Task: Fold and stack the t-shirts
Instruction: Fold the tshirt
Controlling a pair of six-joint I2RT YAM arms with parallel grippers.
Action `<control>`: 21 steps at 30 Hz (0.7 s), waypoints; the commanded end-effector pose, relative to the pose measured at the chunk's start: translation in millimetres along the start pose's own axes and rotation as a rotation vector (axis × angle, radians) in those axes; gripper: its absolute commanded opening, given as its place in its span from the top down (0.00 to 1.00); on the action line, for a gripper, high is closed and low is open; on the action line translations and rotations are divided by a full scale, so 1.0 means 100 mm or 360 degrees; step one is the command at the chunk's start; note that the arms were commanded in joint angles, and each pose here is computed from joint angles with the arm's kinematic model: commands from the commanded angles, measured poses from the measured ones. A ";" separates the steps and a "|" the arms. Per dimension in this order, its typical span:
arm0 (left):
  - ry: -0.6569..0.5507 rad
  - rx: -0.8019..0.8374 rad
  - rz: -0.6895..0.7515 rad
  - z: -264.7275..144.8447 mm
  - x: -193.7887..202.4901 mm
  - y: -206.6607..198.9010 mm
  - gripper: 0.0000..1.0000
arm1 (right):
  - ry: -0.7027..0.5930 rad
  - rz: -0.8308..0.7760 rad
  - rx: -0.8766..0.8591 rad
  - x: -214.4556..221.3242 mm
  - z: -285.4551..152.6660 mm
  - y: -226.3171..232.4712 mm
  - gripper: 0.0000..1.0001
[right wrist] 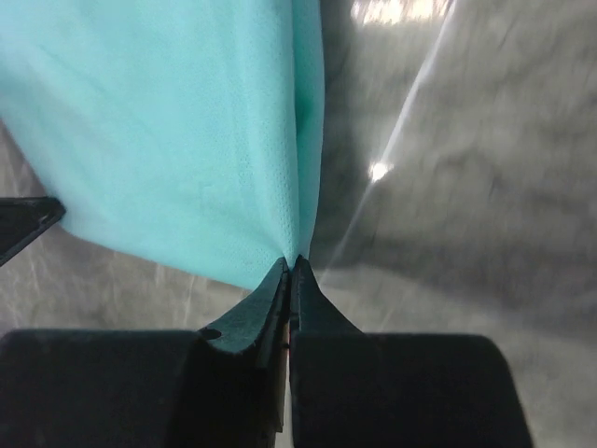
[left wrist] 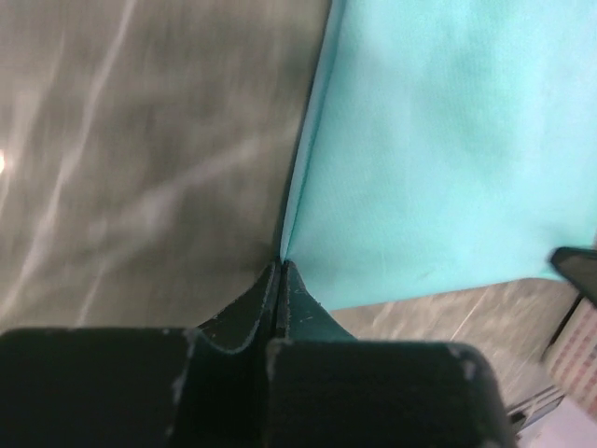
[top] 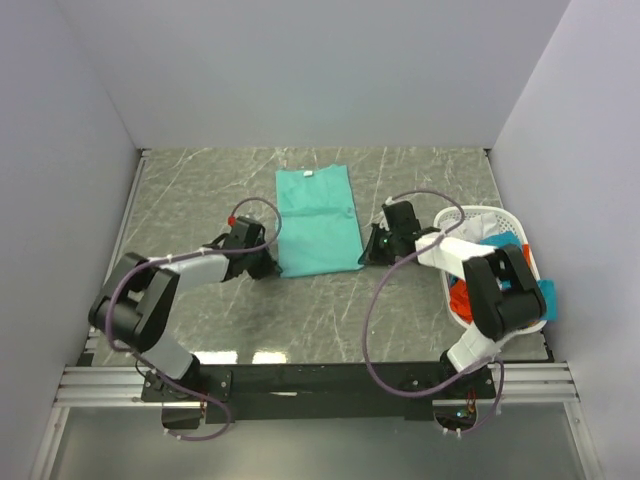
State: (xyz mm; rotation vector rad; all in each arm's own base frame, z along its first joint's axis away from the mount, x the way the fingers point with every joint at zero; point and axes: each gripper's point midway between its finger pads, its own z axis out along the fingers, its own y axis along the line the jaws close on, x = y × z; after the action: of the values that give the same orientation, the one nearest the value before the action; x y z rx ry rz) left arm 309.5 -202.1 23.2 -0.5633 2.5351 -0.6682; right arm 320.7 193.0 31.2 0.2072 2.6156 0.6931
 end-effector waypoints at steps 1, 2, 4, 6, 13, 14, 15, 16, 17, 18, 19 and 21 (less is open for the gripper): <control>0.0013 -0.0041 0.0043 -0.24 0.20 0.05 0.99 | 0.0011 -0.0033 0.0016 0.21 -0.34 0.07 1.00; -0.0044 -0.0030 0.0051 -0.34 0.19 0.03 0.99 | 0.0018 -0.0046 0.0017 0.27 -0.40 0.08 1.00; -0.0069 0.0017 0.0067 -0.54 0.25 -0.06 0.99 | 0.0020 -0.0090 0.0041 0.44 -0.61 0.07 1.00; -0.0099 -0.0018 0.0055 -0.65 0.30 0.00 0.99 | -0.0015 -0.0156 0.0020 0.54 -0.81 0.14 1.00; -0.0215 0.0175 0.0062 -1.19 0.40 -0.16 0.99 | 0.0024 -0.0250 -0.0106 0.88 -1.41 0.29 1.00; -0.0217 0.0192 0.0058 -1.23 0.41 -0.16 0.99 | 0.0016 -0.0264 -0.0165 0.90 -1.50 0.35 1.00; -0.0216 0.0214 0.0053 -1.27 0.42 -0.18 0.99 | 0.0010 -0.0283 -0.0196 0.90 -1.58 0.39 1.00; -0.0229 0.0255 0.0057 -1.34 0.41 -0.22 0.99 | 0.0035 -0.0288 -0.0202 0.94 -1.63 0.39 1.00; -0.0232 0.0273 0.0063 -1.38 0.41 -0.24 0.99 | 0.0025 -0.0302 -0.0239 0.95 -1.69 0.43 1.00; -0.0239 0.0289 0.0064 -1.42 0.40 -0.26 0.99 | 0.0053 -0.0324 -0.0282 0.98 -1.77 0.48 1.00; -0.0256 0.0337 0.0069 -1.49 0.37 -0.33 0.99 | 0.0052 -0.0337 -0.0300 0.98 -1.81 0.51 1.00; -0.0271 0.0374 0.0084 -1.55 0.35 -0.38 0.99 | 0.0050 -0.0356 -0.0338 0.98 -1.90 0.56 1.00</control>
State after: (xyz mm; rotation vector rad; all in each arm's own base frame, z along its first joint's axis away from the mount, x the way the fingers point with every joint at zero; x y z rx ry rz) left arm 209.2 -199.6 142.4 -0.4388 2.2988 -0.8569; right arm 166.3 182.6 153.0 -0.0828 2.5196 0.8461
